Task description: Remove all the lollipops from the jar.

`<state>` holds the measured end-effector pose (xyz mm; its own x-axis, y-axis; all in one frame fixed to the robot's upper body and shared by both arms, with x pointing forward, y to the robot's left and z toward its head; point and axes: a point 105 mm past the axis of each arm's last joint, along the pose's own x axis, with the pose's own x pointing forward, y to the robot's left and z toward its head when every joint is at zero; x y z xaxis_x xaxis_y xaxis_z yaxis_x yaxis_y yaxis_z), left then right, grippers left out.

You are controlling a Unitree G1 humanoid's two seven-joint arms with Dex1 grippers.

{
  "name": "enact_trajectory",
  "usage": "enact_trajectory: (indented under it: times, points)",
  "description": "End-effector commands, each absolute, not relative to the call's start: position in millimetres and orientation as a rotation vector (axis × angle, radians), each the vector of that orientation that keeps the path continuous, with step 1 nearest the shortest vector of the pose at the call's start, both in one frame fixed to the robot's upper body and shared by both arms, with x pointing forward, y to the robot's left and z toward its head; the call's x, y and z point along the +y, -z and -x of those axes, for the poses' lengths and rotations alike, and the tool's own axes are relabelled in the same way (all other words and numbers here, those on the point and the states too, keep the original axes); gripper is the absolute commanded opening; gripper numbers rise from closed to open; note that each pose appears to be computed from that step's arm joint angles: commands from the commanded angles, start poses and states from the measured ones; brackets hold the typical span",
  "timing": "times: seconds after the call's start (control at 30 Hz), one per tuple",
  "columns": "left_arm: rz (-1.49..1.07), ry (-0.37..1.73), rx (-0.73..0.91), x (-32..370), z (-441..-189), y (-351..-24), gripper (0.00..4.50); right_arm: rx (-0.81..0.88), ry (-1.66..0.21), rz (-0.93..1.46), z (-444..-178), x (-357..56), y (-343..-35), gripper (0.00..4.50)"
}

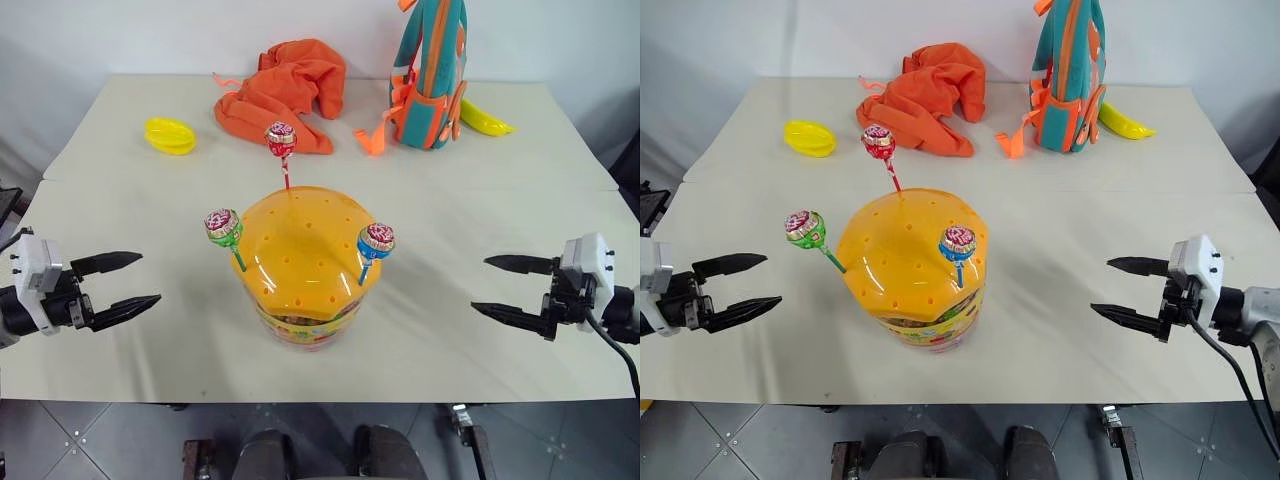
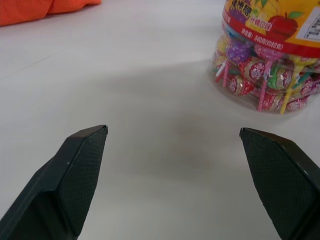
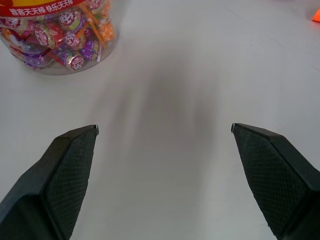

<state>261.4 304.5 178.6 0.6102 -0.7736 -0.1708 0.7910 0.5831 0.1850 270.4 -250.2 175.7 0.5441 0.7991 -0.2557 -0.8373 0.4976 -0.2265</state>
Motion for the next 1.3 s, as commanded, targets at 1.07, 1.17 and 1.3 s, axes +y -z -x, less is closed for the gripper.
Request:
enact_trajectory:
  times: [1.07,1.17,1.3]
  points:
    - [-0.341,1.421,-0.232,189,-247,-302,4.5,-0.06,-1.124,0.307,-252,-227,-243,4.47]
    - [-0.331,1.527,-0.22,173,-236,-299,4.5,-0.061,-1.163,0.298,-243,-222,-245,4.47]
    - [-0.29,1.605,-0.252,159,-226,-300,4.5,-0.088,-1.209,0.274,-232,-213,-252,4.47]
